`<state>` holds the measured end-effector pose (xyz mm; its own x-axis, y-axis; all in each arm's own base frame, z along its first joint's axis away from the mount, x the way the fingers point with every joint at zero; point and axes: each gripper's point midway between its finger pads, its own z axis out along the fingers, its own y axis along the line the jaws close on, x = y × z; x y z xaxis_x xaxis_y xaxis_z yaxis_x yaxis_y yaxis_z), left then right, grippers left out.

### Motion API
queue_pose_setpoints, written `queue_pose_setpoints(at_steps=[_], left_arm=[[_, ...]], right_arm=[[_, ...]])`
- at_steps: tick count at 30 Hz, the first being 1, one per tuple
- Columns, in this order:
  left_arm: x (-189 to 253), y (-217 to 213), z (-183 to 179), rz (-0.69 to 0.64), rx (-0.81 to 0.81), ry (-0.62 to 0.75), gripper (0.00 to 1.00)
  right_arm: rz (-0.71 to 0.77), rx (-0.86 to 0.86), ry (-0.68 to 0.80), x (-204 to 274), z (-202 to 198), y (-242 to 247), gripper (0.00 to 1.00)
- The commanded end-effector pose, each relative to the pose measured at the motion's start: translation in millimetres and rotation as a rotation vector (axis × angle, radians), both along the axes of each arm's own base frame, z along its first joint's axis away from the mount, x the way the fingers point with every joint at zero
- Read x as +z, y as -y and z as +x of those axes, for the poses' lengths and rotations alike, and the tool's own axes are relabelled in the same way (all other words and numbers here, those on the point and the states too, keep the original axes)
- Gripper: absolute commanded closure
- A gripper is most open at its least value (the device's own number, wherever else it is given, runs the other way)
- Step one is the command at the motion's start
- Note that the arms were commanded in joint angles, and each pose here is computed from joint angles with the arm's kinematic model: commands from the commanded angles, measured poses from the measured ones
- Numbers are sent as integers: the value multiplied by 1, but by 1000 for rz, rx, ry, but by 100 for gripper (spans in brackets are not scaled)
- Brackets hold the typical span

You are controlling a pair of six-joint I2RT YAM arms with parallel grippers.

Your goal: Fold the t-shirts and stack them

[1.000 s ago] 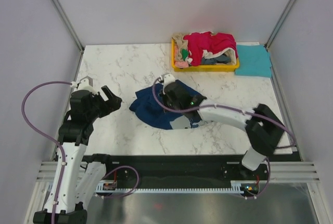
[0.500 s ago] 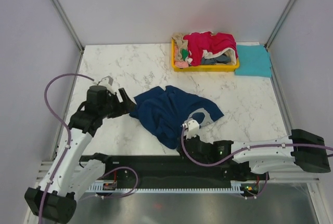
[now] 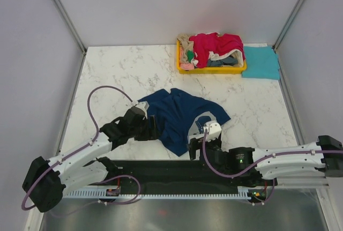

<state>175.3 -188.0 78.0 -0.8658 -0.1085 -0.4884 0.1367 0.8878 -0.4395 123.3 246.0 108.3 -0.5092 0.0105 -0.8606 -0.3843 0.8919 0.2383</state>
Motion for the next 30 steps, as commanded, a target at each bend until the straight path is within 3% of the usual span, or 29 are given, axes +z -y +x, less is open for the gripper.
queue_pose_setpoints(at_steps=[1, 9, 15, 19, 20, 21, 23, 25, 27, 28, 29, 30], left_arm=[[9, 33, 6, -126, -16, 46, 30], [-20, 60, -15, -96, -87, -24, 37], [-35, 65, -15, -51, -78, -50, 49], [-44, 67, -14, -27, -77, -69, 70], [-40, 70, -12, -32, -86, -61, 80], [-39, 71, -10, -29, -90, -53, 98], [-19, 73, -8, -40, -103, -31, 98], [-5, 50, -9, 49, -68, -19, 98], [63, 37, 9, 32, -8, 140, 98], [70, 8, 0, 125, 16, 131, 98], [125, -12, 13, 98, 113, 279, 98], [142, -30, 13, 125, 154, 318, 98]], right_arm=[[13, -112, 97, 29, 19, 15, 7], [8, -146, 106, 29, 26, 28, 4], [6, -157, 94, 23, 28, 35, 4], [2, -172, 92, 20, 30, 40, 4], [-4, -172, 90, 17, 30, 42, 3], [-8, -176, 91, 16, 31, 43, 3], [-24, -194, 97, 14, 35, 47, 2], [-25, -220, 93, 15, 41, 51, 2], [-20, -235, 92, 19, 47, 55, 2], [-8, -266, 93, 23, 55, 60, 2], [-7, -256, 99, 28, 57, 60, 2], [1, -263, 103, 32, 61, 62, 2]])
